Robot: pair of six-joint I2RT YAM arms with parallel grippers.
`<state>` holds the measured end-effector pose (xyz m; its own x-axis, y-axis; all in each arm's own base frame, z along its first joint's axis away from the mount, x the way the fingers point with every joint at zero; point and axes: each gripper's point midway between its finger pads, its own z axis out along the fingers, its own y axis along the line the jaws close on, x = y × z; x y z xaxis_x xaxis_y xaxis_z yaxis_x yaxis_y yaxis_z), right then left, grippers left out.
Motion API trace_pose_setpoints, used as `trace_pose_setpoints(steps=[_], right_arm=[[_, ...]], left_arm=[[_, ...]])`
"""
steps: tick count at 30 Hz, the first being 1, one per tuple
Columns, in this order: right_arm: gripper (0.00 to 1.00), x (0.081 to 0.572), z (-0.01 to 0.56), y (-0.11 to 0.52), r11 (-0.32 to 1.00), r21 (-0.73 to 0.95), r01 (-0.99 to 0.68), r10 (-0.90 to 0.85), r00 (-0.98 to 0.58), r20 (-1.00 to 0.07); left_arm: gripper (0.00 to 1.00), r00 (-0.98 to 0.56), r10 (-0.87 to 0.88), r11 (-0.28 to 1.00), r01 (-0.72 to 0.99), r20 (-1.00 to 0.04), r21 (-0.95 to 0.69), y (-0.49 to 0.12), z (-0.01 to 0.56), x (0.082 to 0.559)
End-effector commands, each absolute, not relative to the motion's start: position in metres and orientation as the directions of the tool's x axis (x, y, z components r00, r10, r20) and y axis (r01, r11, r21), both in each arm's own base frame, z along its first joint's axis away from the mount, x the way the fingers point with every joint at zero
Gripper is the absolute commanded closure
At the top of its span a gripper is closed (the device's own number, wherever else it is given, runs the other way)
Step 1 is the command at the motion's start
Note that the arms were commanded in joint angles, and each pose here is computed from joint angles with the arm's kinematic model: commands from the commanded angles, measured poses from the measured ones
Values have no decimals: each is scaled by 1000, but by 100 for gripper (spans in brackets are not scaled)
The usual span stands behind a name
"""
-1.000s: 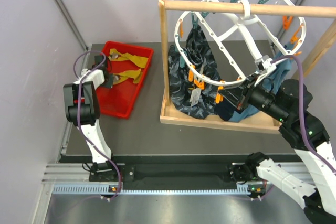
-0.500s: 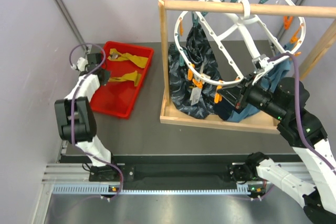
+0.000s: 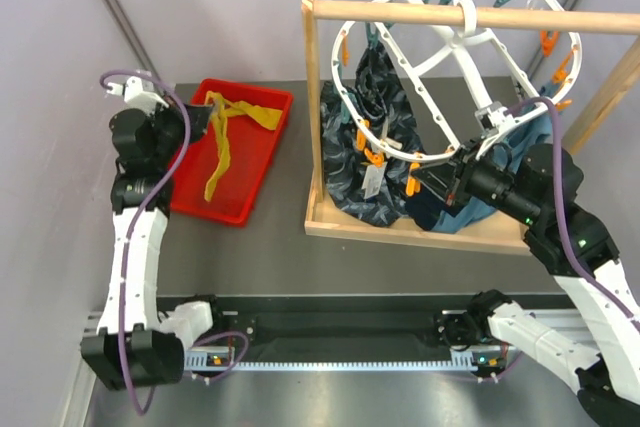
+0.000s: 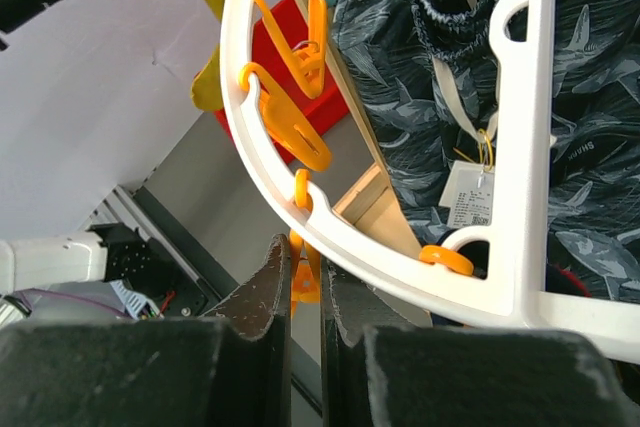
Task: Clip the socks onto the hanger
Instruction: Pick up the sock from the bin, then clamp the sock onto the hanger.
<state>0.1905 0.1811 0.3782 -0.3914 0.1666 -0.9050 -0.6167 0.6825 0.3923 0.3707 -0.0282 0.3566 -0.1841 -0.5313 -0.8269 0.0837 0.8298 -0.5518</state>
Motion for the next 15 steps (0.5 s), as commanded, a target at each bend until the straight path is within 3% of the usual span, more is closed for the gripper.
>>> trace_pose_setpoints(steps=[1,6,10,15], right_arm=[[100,195,401,186,665,364,-653,182,-331,-926],[100,197,400,188,663,368,-652,174,-343,-923],[100,199,399,188,667,363,-651,170,-341,-925],[100,195,401,193,639,370,-674,169,-346,-923]], left_arm=[[100,-223,-394,751,480,-892,-452,-91,381,333],[100,-295,-262,610,687,-919,-394,-154,376,286],[100,-347,-135,401,837,-928,-372,-221,372,238],[100,-363,-51,209,907,-930,-365,-250,371,201]])
